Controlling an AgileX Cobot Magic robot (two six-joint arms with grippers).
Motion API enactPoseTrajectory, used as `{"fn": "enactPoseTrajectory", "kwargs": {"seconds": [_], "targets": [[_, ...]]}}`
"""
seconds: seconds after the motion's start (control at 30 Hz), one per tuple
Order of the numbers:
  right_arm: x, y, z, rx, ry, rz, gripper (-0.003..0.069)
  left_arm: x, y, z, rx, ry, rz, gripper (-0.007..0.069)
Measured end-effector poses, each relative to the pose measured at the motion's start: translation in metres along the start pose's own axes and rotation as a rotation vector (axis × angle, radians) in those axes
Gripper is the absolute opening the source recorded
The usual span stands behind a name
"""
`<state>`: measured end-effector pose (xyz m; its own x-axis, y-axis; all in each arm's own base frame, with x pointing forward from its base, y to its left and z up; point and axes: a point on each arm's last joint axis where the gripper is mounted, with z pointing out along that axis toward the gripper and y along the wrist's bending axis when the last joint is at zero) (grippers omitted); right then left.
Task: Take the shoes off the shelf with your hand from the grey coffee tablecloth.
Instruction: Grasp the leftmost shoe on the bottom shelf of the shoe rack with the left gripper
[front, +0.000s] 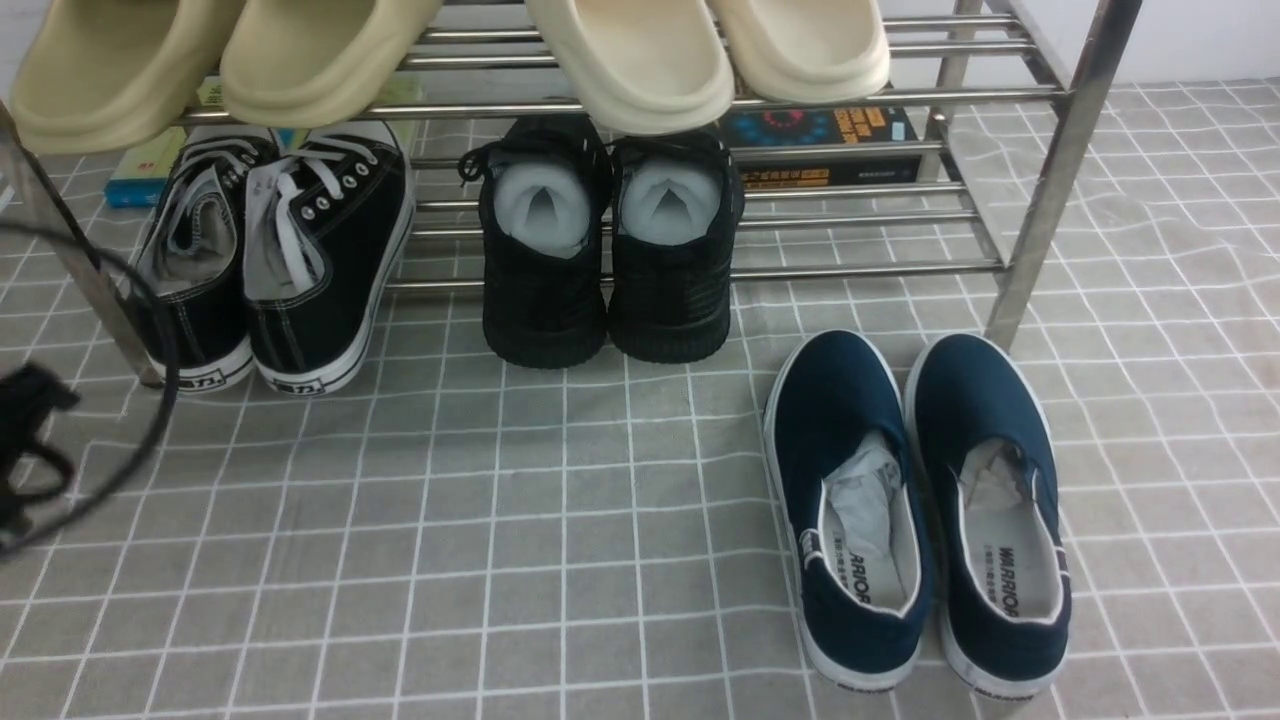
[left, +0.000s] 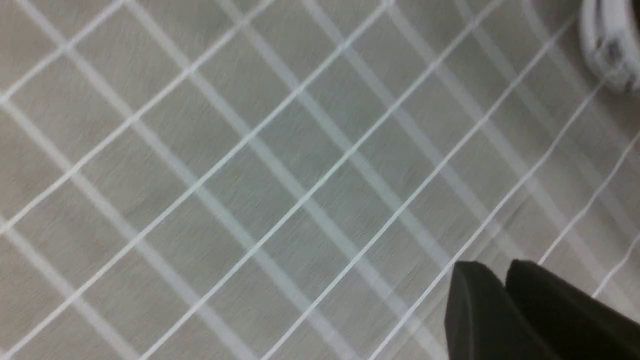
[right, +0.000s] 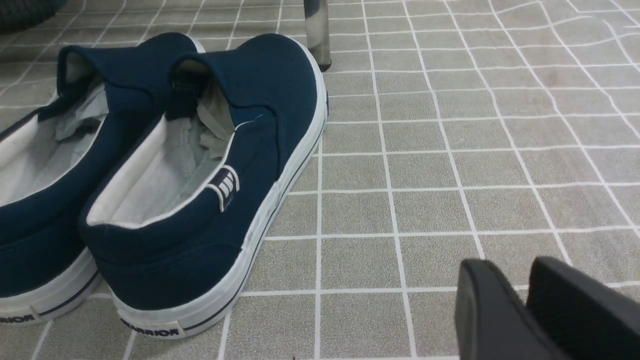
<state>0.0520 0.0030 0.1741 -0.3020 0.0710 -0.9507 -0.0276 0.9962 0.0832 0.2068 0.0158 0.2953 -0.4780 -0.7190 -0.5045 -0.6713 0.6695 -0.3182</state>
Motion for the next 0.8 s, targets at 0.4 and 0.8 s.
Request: {"fn": "enactPoseTrajectory", "kwargs": {"seconds": [0.4,0.8], "targets": [[0.0,0.0,0.0,0.0,0.0,0.0,0.0167,-0.037,-0.064,0.063,0.018,0.035,-0.303,0.043],[0.0,0.0,0.0,0.0,0.0,0.0,0.0179,-0.046,-0.084,0.075,0.214,-0.028,-0.407,0.0411]]}}
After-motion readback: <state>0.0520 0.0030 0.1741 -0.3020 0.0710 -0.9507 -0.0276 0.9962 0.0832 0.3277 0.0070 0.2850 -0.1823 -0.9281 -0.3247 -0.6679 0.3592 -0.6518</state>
